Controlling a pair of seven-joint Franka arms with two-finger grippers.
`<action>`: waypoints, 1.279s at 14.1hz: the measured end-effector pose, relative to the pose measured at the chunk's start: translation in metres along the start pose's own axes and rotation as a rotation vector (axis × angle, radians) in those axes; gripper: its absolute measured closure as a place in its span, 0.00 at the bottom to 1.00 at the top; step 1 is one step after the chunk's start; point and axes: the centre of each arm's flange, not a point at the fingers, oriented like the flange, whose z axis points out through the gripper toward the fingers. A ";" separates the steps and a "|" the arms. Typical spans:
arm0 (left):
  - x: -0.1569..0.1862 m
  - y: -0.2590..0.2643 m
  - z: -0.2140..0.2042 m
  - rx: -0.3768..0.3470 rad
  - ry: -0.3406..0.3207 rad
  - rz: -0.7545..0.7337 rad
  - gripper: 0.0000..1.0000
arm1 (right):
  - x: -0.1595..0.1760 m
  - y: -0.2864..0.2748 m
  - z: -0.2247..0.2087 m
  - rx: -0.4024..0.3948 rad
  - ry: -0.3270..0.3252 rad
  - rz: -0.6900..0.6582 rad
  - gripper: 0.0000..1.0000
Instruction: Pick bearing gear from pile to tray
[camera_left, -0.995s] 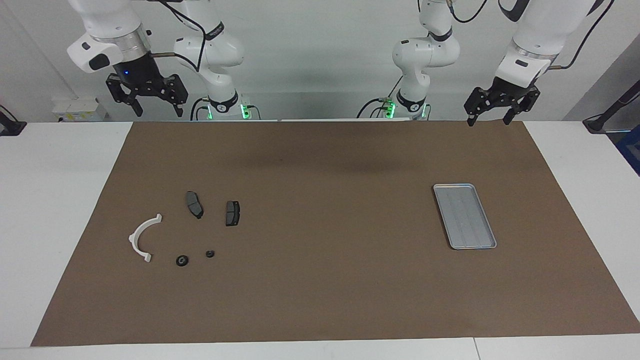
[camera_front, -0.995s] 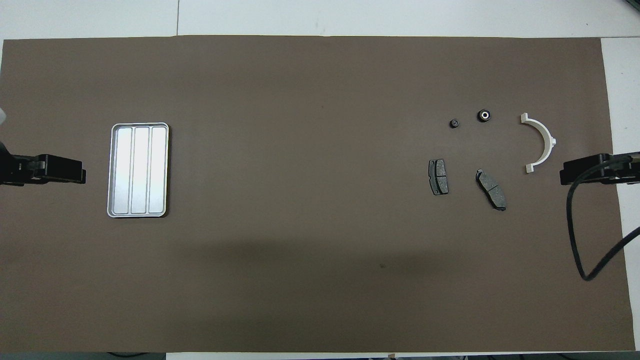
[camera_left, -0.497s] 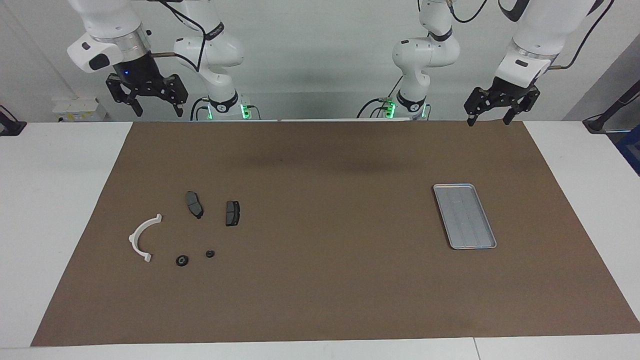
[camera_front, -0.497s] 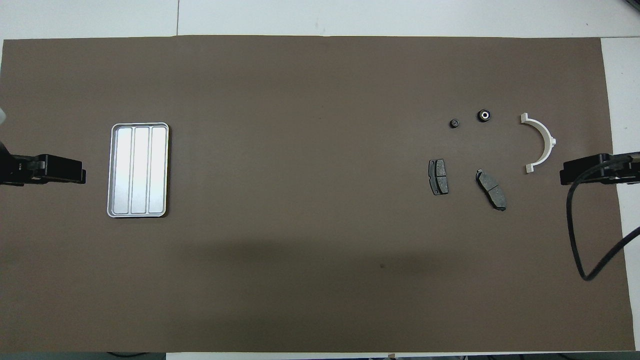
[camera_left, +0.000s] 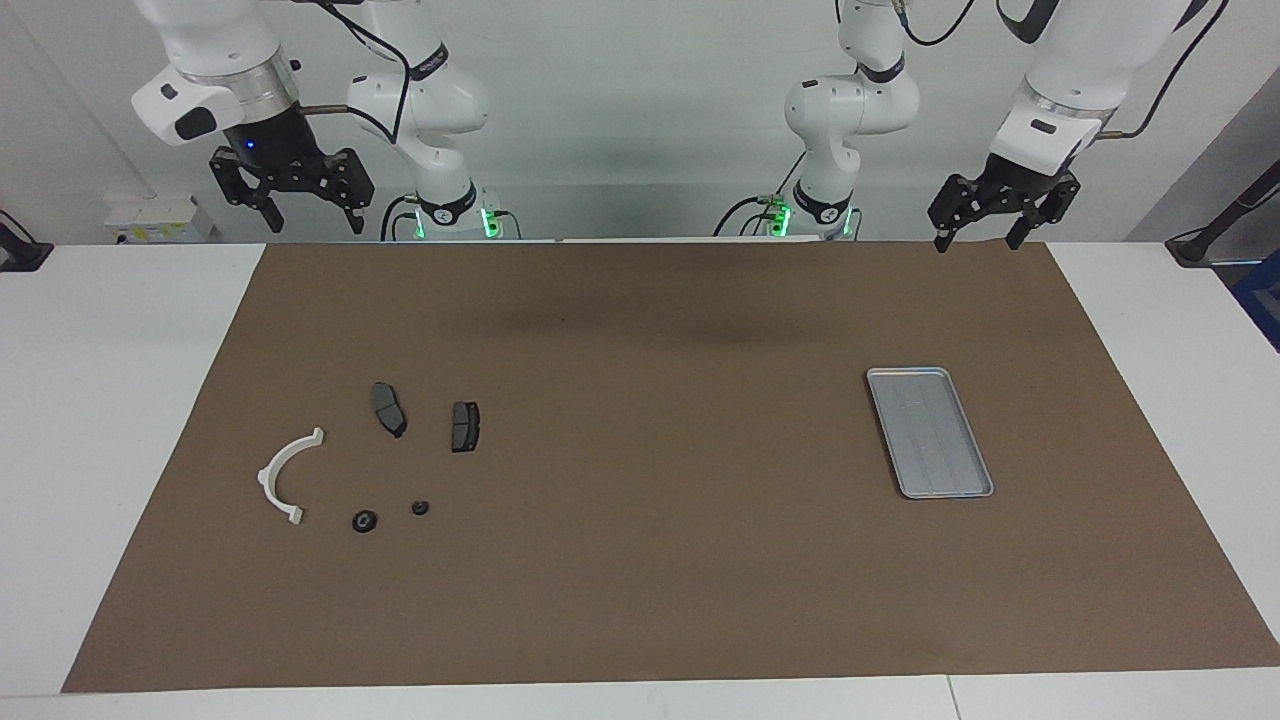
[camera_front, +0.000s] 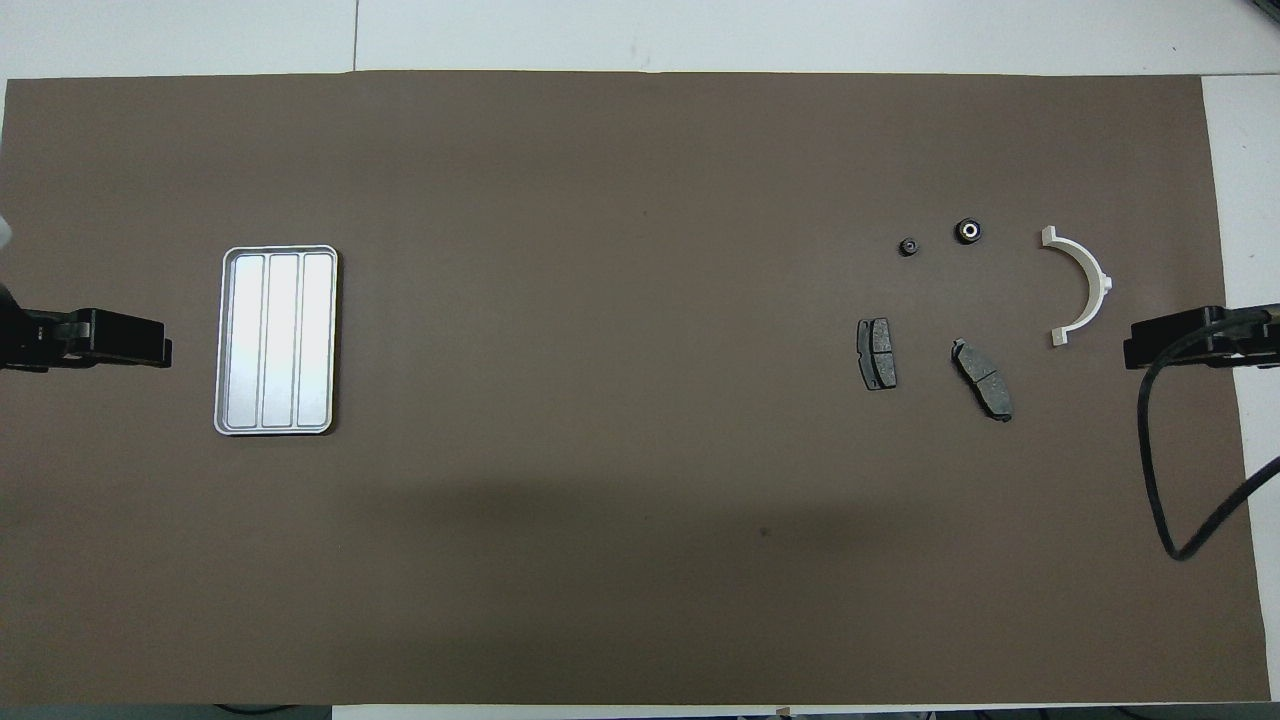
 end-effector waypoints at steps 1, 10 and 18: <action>0.000 0.000 0.000 0.000 0.000 0.000 0.00 | 0.000 0.000 0.000 0.000 0.000 0.000 0.00; 0.000 -0.001 0.000 0.000 0.000 -0.003 0.00 | 0.008 -0.001 0.003 0.003 0.053 -0.002 0.00; 0.000 -0.005 0.000 -0.001 0.001 -0.010 0.00 | 0.075 -0.008 0.125 0.014 0.089 0.090 0.00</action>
